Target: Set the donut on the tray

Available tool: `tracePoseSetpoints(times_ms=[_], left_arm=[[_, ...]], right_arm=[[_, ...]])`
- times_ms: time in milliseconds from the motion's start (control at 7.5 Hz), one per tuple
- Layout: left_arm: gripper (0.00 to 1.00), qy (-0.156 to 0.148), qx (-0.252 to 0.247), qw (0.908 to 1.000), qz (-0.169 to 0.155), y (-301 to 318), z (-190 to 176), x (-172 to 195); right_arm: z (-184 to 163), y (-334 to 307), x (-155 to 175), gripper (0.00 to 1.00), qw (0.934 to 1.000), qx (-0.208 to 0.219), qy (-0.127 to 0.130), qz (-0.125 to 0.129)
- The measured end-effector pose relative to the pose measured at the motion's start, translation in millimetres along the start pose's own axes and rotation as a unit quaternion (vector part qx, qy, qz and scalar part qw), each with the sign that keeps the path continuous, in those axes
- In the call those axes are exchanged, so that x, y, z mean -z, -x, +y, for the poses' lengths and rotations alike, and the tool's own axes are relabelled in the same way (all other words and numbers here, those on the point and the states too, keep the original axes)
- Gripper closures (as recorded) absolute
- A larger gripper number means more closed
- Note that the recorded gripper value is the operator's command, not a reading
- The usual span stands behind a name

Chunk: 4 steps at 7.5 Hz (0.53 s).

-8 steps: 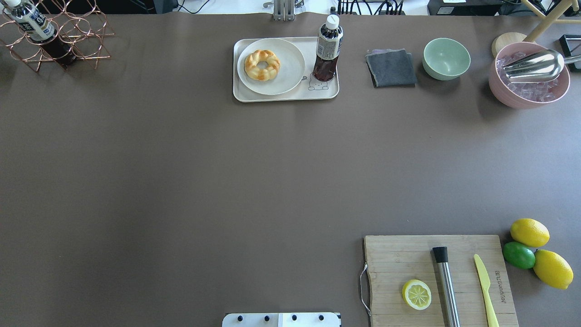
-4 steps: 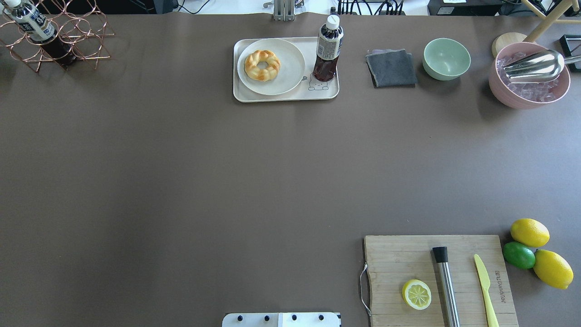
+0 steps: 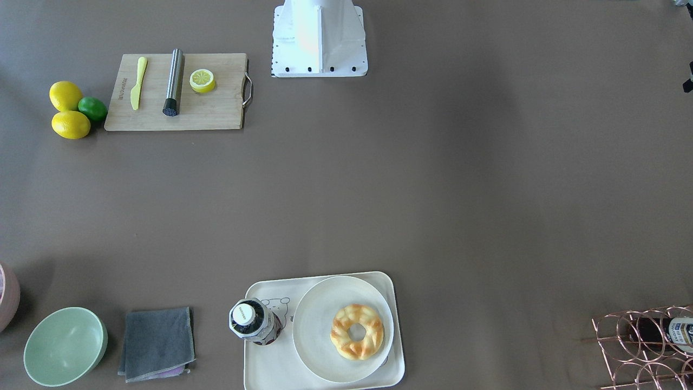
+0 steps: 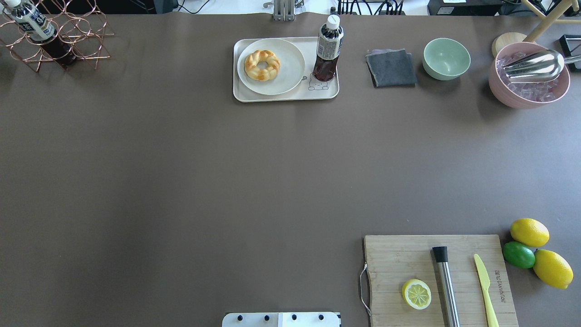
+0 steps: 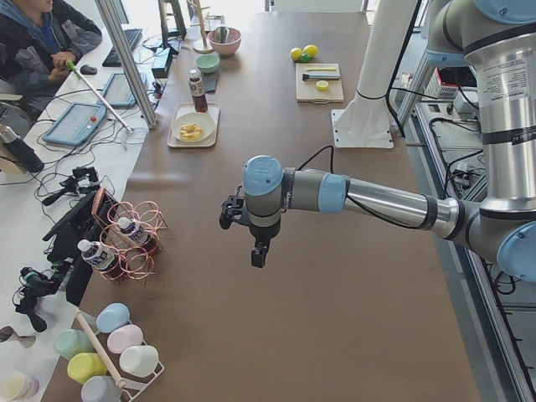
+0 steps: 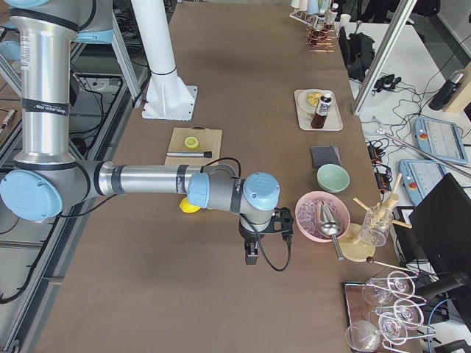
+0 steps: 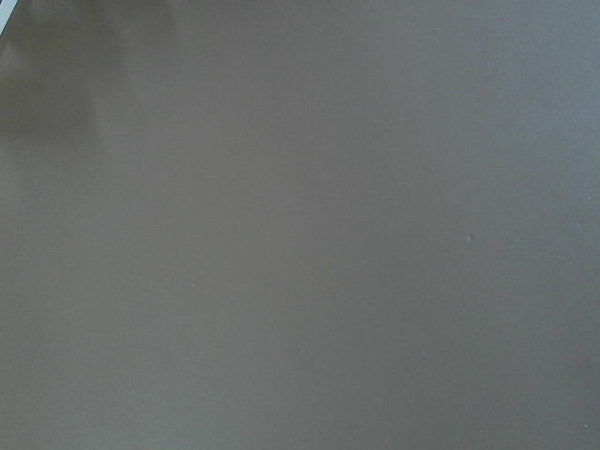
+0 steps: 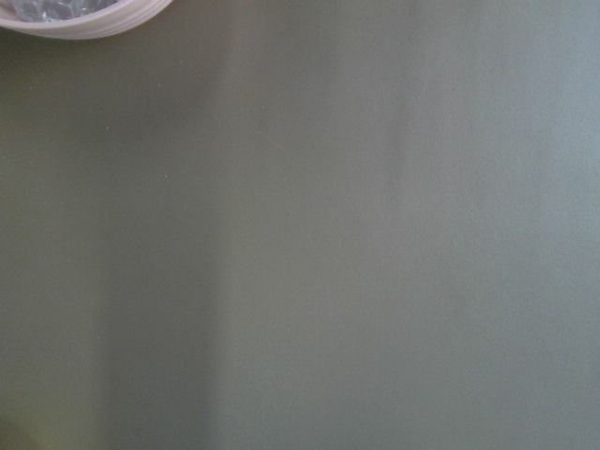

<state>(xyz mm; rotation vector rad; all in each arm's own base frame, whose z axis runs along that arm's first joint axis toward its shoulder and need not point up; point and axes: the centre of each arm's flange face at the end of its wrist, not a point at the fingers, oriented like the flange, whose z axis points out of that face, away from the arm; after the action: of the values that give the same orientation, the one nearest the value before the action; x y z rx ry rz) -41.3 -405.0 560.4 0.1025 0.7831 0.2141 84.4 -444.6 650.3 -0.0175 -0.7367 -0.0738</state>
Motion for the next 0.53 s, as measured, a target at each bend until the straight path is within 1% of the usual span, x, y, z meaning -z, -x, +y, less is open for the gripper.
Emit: tracePoseSetpoints(times_ms=[533], left_arm=[[0.03,0.019,0.02,0.9996,0.001,20.4,5.7,-19.4]], right_arm=[[5.6,-3.2,4.2,0.0,1.0,-0.001,-0.001,0.004]])
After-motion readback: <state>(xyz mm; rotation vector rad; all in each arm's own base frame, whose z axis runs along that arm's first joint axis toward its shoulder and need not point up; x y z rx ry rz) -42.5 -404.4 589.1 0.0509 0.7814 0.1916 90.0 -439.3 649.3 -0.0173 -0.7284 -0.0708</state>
